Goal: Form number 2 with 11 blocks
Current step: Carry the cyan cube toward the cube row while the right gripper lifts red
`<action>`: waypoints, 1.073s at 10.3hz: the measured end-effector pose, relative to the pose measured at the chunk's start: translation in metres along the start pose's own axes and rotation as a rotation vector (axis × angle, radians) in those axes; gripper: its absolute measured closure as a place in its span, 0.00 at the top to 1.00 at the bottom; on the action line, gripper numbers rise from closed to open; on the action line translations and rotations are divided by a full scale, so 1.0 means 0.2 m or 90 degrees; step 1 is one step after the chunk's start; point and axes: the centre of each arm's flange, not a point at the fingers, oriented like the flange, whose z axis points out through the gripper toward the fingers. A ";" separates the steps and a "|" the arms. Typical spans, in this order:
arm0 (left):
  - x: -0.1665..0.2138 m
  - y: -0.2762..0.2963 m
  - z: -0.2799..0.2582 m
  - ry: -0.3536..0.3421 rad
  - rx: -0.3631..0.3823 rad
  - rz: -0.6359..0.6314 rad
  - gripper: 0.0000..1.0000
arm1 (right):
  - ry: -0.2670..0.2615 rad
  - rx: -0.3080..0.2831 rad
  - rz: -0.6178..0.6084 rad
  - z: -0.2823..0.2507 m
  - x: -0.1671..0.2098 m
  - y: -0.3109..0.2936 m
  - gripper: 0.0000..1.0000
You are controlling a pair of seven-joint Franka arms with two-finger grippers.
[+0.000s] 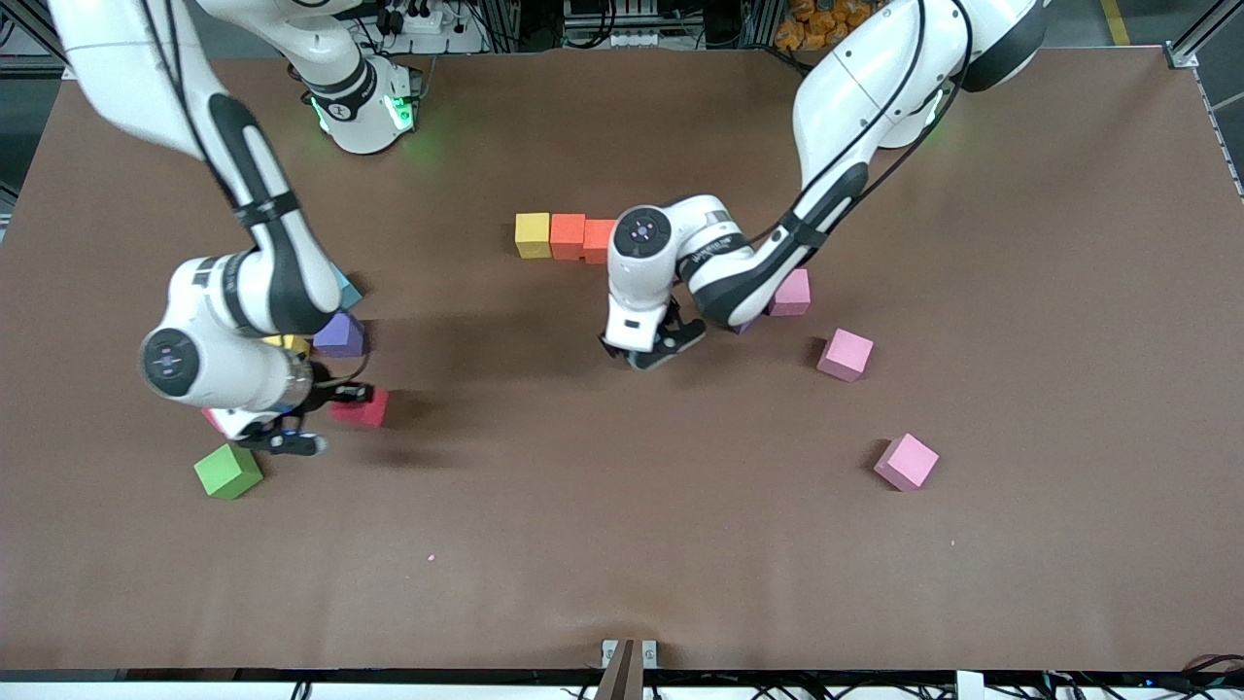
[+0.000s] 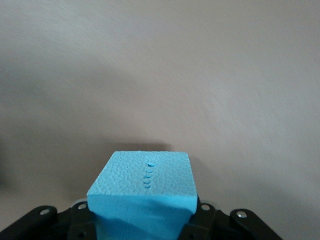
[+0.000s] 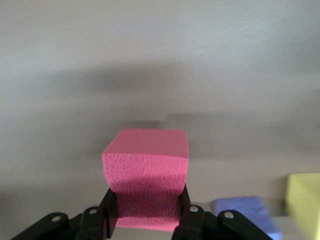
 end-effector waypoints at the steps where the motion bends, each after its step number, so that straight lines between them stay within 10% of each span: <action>1: -0.06 0.03 -0.04 -0.010 -0.010 0.041 0.59 | -0.005 -0.007 -0.025 0.01 -0.06 -0.19 0.50; 11: -0.55 0.03 0.04 -0.068 0.027 0.245 0.58 | -0.028 -0.034 -0.056 0.15 -0.25 -0.56 0.50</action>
